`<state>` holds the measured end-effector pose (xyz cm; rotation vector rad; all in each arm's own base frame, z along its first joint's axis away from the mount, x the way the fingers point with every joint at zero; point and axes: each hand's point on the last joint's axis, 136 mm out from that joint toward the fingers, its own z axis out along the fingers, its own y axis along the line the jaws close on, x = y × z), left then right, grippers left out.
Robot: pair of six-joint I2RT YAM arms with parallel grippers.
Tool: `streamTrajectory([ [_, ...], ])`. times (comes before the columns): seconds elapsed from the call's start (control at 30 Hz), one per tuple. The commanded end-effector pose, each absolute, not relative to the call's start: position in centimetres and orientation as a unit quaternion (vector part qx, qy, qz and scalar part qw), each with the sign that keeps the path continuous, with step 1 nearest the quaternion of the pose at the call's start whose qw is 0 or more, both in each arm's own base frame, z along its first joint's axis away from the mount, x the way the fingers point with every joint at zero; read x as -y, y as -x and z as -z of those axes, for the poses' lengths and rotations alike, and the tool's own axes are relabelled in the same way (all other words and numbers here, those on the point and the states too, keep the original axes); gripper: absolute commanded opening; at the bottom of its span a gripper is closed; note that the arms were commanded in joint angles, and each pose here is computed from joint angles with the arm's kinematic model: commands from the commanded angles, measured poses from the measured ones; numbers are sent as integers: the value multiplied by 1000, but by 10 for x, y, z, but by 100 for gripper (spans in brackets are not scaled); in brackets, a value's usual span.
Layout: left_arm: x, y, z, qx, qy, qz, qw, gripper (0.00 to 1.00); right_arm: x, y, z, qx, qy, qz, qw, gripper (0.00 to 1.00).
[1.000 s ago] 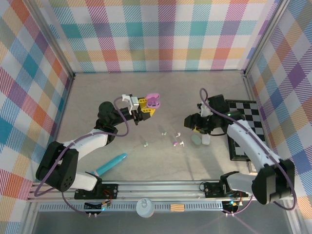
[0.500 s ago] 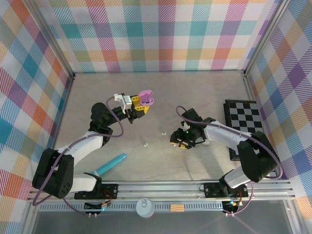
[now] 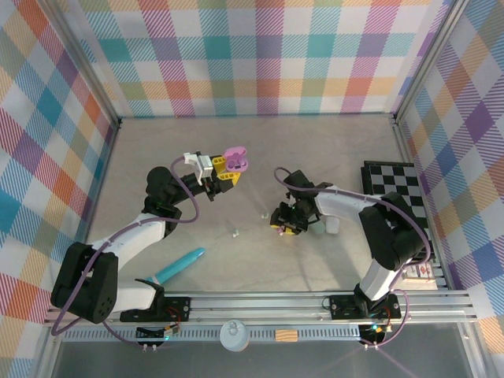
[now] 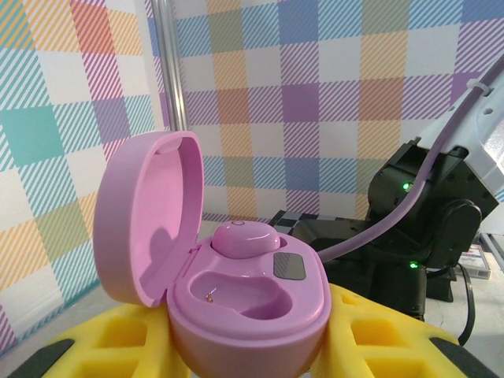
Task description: Insert wireless bluetooth earbuds into charging case
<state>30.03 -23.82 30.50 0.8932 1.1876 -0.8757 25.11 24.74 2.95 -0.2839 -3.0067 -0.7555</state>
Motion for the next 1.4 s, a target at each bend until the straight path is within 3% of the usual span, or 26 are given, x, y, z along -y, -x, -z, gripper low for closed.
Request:
streamTrajectory([
  [0.0,236,-292,-311,-507,-404,380,659,29,-252,-259,-27,968,80,237,8,44],
  [0.3,231,-298,-309,-514,-397,370,664,29,-243,-256,-40,977,34,212,-14,43],
  [0.7,209,-315,-311,-528,-376,346,678,29,-226,-239,-47,985,-132,-73,-81,40],
  [1.37,207,-310,-312,-529,-377,346,677,29,-248,-251,-23,990,-118,-46,-63,31],
])
